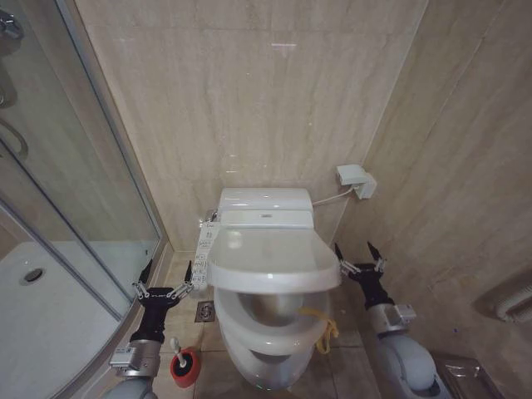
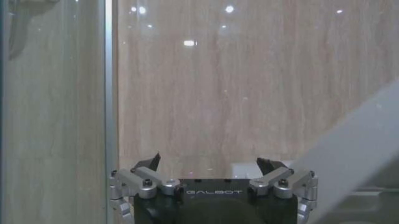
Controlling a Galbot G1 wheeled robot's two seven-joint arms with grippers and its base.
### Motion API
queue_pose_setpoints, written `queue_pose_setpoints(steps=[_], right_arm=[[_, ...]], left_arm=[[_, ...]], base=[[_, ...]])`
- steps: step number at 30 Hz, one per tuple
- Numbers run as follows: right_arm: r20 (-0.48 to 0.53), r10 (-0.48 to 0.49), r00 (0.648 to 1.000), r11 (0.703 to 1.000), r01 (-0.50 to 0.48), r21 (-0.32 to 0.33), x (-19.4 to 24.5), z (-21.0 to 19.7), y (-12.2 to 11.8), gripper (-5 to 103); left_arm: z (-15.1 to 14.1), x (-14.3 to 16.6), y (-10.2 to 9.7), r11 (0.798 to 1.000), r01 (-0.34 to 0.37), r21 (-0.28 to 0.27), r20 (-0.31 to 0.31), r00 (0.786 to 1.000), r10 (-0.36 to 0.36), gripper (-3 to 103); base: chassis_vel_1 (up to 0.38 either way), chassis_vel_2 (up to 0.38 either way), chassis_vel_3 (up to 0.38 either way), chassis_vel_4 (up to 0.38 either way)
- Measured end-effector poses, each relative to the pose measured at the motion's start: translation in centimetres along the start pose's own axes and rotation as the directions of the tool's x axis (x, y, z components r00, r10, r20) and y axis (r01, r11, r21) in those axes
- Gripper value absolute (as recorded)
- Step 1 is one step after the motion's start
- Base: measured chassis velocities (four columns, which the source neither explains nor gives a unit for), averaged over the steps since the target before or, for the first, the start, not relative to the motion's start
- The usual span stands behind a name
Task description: Open the toilet lid, clean the toilet bowl with a toilet brush, close the toilet lid, and flush.
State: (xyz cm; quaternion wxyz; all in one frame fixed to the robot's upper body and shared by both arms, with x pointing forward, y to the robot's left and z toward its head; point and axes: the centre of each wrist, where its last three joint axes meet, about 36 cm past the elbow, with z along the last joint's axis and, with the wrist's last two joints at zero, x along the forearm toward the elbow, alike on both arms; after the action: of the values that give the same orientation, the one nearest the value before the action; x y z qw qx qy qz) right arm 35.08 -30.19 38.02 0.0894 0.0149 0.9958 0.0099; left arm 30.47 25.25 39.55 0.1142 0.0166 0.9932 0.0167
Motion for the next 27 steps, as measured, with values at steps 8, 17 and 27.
queue_pose_setpoints(steps=[8,17,27], right_arm=[[-0.03,0.084,0.996,0.996,-0.085,-0.012,1.1,-0.2,-0.8,100],[-0.018,0.088,0.996,0.996,-0.088,-0.016,1.9,-1.7,-0.3,100],[-0.015,0.077,0.997,0.997,-0.077,-0.024,2.5,-2.1,0.2,100]], left_arm=[[0.0,0.0,0.0,1.0,0.0,0.0,0.0,1.0,0.0,100],[0.0,0.0,0.0,1.0,0.0,0.0,0.0,1.0,0.0,100],[0.0,0.0,0.0,1.0,0.0,0.0,0.0,1.0,0.0,100]], base=[[0.0,0.0,0.0,0.0],[0.0,0.0,0.0,0.0],[0.0,0.0,0.0,0.0]])
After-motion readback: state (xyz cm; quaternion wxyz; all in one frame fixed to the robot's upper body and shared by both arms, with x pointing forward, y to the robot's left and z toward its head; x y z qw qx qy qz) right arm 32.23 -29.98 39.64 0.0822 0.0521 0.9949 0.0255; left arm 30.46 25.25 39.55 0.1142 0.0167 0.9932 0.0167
